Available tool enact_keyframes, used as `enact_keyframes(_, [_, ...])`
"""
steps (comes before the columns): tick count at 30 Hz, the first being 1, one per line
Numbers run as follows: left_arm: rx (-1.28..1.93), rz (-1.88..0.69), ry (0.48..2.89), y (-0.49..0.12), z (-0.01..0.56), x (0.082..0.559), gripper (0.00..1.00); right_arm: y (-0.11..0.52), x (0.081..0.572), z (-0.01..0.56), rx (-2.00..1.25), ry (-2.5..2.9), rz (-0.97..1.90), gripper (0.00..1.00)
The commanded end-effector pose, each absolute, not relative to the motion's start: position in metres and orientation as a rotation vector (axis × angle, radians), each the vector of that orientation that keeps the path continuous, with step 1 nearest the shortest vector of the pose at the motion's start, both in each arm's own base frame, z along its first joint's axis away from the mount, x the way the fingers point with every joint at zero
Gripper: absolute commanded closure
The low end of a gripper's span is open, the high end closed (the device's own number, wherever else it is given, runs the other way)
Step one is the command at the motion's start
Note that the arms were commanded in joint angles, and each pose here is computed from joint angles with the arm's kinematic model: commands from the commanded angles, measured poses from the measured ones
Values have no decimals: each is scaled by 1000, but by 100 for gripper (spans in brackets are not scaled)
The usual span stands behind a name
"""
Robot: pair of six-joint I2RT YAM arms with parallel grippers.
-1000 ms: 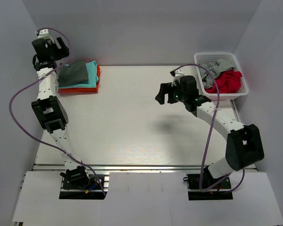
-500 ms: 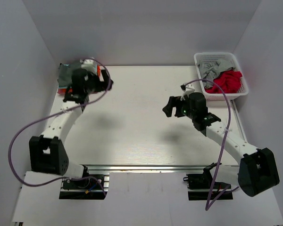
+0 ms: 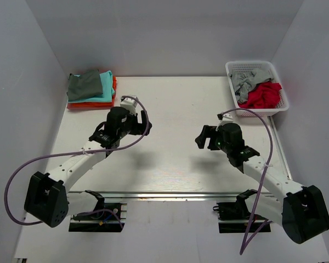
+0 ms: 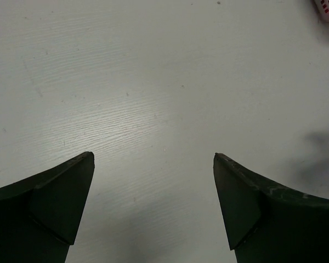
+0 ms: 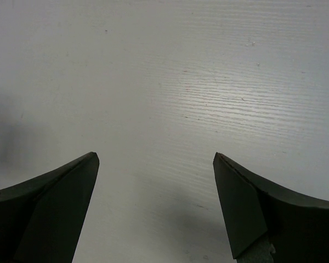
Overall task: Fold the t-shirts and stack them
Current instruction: Put the neatly folded tshirt into the corner of the board with the left arm
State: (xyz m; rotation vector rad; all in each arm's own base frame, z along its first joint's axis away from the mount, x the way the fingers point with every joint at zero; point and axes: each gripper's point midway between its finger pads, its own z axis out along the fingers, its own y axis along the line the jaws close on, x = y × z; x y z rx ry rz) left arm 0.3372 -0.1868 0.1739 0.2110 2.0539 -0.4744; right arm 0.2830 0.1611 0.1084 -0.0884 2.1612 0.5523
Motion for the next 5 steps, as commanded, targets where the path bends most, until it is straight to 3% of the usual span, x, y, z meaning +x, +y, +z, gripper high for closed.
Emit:
enact_keyframes(1, [208,-465,1991,-186,192,335,1,155,294,123,-17,2084,531,9])
enact_keyframes(5, [214,-434,1984,-186,191,333,1,153,295,126,-21,2062,514,9])
